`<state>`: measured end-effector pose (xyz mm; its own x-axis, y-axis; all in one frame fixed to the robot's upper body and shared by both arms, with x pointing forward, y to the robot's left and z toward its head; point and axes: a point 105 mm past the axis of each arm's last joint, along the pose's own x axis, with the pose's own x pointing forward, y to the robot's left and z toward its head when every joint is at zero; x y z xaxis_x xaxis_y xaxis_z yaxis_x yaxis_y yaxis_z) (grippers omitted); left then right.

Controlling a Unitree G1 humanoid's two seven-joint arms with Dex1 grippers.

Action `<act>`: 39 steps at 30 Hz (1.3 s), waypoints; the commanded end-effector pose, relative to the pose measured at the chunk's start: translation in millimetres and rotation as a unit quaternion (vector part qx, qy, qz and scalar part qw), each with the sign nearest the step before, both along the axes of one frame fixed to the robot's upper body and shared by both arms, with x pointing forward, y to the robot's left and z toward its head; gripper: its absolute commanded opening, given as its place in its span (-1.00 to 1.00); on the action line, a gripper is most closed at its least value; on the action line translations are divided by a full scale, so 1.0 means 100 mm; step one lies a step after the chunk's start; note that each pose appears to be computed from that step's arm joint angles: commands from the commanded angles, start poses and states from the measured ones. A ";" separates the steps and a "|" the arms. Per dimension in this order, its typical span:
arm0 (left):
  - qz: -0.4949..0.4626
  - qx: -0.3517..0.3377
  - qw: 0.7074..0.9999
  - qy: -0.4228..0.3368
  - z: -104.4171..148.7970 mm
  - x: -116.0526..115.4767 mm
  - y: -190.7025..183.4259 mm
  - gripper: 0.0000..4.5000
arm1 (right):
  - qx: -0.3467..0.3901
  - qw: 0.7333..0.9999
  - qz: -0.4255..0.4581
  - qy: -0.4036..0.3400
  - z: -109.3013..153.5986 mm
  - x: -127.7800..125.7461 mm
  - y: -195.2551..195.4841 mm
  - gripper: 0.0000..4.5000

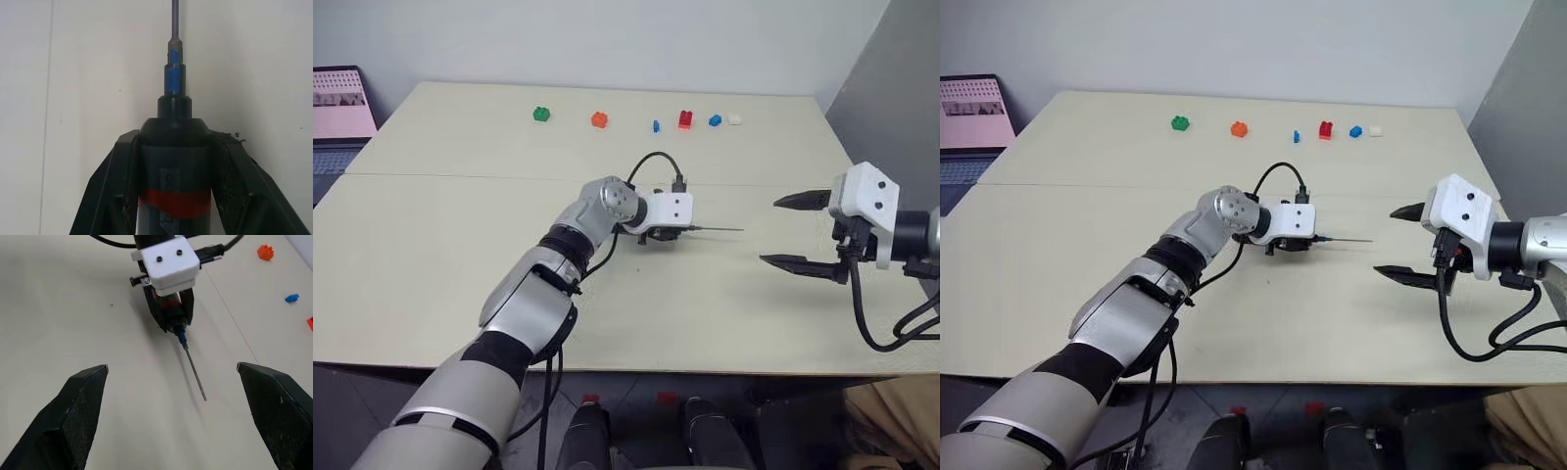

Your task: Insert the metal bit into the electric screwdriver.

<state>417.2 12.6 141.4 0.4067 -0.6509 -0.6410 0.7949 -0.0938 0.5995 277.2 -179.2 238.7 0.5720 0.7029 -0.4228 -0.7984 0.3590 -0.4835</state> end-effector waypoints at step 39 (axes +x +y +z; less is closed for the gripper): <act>0.243 -0.289 0.926 0.025 0.94 -0.67 2.15 0.98 | 0.099 0.992 -0.042 -0.068 0.01 0.28 -0.34 0.97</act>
